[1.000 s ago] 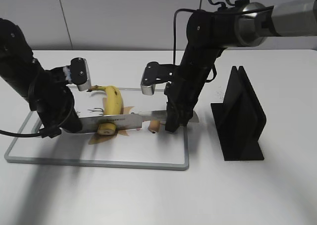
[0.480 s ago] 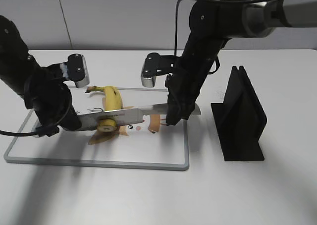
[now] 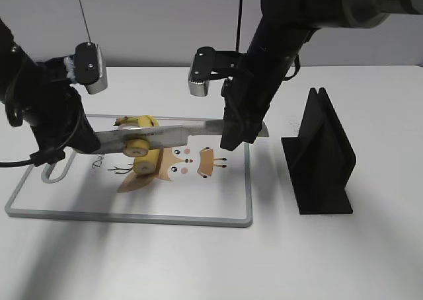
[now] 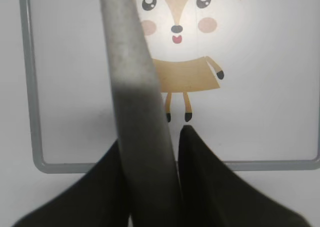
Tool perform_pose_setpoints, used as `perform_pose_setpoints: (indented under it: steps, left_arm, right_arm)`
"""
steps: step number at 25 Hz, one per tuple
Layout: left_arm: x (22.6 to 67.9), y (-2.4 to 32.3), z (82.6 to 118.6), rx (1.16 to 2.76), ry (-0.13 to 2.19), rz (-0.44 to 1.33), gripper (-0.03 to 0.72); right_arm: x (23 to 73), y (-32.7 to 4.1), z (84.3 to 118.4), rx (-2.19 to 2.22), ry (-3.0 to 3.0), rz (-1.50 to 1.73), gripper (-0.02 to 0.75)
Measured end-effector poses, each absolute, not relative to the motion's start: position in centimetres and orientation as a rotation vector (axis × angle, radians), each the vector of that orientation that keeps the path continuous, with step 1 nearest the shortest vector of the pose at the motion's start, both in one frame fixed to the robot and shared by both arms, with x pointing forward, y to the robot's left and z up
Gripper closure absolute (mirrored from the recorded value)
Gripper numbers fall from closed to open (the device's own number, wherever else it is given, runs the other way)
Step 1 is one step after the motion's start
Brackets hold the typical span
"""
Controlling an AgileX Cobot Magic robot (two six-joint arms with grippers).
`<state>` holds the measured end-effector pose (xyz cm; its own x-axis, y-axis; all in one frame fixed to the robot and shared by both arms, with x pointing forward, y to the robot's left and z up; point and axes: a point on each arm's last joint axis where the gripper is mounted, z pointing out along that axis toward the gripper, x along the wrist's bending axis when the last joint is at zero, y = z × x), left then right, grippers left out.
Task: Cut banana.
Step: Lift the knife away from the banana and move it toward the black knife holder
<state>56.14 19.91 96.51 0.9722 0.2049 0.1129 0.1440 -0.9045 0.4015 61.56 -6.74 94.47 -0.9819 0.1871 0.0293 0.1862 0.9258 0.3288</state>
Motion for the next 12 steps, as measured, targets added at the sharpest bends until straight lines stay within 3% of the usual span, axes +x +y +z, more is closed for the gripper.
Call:
perform_pose_setpoints:
  steps: [6,9,12]
  left_arm:
    - [55.86,19.92,97.20,2.712,0.252,0.218,0.663]
    - [55.84,20.23,97.15,2.724,0.255,0.214,0.502]
    - [55.78,20.30,97.51,2.720,0.256,0.230,0.282]
  right_arm:
    - [61.35,-6.87,95.52,0.263,3.069,0.529,0.521]
    - [61.46,-7.36,95.57,0.250,3.072,0.492,0.531]
    - [61.51,-7.53,95.56,0.236,3.070,0.467,0.542]
